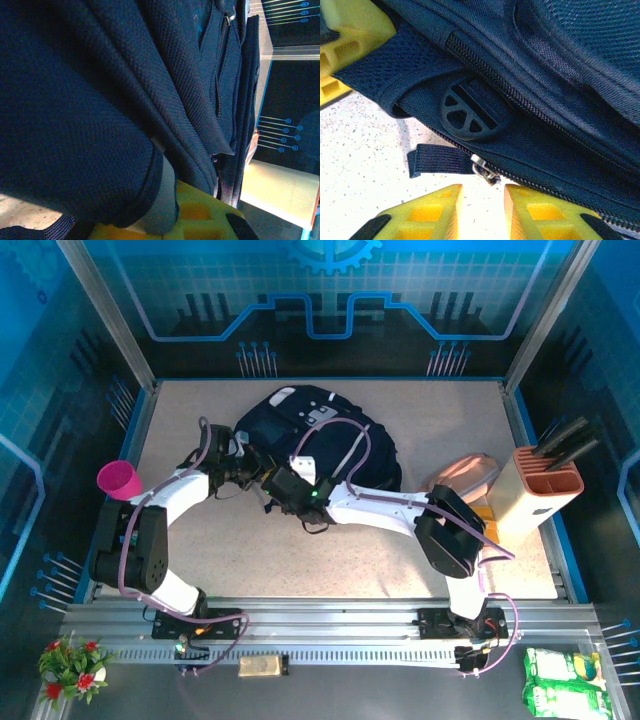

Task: Pack books, pencil case, and school supplies into a backpack

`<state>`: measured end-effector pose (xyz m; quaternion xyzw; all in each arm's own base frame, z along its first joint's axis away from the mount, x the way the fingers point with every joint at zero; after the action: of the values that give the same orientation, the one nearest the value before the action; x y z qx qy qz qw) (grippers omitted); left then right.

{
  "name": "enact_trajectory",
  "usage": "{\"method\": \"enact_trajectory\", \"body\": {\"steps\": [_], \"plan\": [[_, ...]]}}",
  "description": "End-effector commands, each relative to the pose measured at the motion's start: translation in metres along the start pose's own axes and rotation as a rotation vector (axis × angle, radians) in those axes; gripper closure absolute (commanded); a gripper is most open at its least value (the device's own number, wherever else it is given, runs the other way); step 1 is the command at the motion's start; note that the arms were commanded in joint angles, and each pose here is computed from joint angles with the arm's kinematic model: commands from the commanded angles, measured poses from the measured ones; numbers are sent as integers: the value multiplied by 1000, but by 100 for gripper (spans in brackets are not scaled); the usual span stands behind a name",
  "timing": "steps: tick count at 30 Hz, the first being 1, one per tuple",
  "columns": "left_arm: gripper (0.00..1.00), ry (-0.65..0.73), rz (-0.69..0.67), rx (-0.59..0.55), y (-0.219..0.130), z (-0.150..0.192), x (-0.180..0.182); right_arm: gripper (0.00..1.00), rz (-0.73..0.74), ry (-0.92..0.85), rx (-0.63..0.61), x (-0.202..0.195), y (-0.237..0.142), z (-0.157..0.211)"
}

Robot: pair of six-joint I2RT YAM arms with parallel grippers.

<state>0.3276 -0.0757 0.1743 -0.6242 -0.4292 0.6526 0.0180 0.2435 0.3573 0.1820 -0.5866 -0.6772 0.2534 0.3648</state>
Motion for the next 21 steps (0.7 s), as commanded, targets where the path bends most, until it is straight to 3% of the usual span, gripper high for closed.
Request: {"method": "enact_trajectory", "body": {"steps": [1,8,21], "plan": [[100,91,154,68,-12,2,-35,73,22,32,-45,3,8,-9],[100,87,153,73,-11,2,-34,75,45,-1,-90,7,13,-18],[100,69,105,3,-16,-4,-27,95,180,34,-103,-26,-1,-11]]}}
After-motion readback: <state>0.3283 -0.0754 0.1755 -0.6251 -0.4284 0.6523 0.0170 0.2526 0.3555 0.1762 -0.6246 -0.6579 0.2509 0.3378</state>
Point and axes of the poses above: each hand's point on the last joint's axis, 136 mm out from that joint toward the fingers, its own y axis out along the fingers, its own x axis along the line the jaws close on, z = x × y, the point moved 10 cm from there along -y, back along the fingers, and after that the axes turned 2 degrees about y, right-handed, at the moved point
